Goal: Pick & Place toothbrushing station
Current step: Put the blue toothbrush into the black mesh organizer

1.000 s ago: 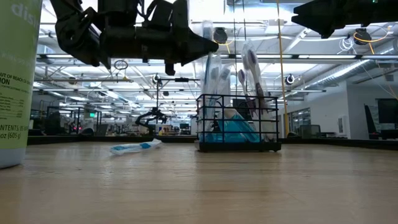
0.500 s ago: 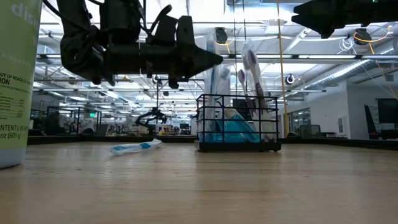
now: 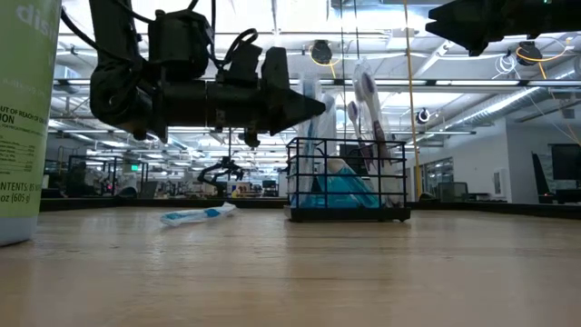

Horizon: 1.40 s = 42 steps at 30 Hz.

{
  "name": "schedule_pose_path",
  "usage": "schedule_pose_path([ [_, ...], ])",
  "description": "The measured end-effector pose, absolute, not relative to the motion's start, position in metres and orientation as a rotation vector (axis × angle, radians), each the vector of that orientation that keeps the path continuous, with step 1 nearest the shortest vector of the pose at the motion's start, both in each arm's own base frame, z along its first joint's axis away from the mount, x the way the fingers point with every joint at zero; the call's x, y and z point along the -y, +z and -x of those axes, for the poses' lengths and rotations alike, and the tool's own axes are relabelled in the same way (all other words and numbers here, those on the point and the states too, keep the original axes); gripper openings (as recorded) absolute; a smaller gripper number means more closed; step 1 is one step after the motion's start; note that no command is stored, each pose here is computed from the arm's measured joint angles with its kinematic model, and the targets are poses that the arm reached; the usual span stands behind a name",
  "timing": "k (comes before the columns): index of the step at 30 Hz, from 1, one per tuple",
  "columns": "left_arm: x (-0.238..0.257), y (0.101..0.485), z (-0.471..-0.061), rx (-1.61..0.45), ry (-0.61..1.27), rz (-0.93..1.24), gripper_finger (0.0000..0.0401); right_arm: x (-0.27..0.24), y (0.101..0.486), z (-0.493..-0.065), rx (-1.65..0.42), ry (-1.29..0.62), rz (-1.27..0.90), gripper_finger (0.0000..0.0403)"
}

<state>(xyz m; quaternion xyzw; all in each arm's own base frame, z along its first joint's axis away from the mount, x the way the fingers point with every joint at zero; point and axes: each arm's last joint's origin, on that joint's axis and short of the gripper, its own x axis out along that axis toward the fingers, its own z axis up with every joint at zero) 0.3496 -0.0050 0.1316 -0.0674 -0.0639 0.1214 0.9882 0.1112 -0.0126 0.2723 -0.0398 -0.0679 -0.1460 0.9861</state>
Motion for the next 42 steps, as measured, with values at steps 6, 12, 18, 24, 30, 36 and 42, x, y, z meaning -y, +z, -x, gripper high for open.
schedule_pose_path([
  [6,0.005,0.131,-0.35,0.119,0.246,0.134,0.004,0.013,0.272,-0.111,0.136,-0.293,0.08,0.0183],
  [12,0.004,0.13,-0.349,0.122,0.269,0.18,0.0099,0.013,0.272,-0.111,0.136,-0.293,0.081,0.0183],
  [18,0.006,0.13,-0.349,0.121,0.265,0.163,0.0173,0.013,0.272,-0.111,0.134,-0.294,0.083,0.0183],
  [24,0.011,0.13,-0.349,0.114,0.255,0.109,0.0227,0.013,0.272,-0.111,0.131,-0.293,0.084,0.0183],
  [30,0.012,0.136,-0.349,0.128,0.253,0.071,0.0249,0.013,0.272,-0.111,0.13,-0.293,0.084,0.0183],
  [36,0.012,0.155,-0.346,0.167,0.255,0.033,0.0251,0.013,0.272,-0.111,0.128,-0.293,0.084,0.0183],
  [42,0.017,0.182,-0.34,0.192,0.25,-0.042,0.0251,0.013,0.272,-0.111,0.128,-0.293,0.084,0.0183],
])
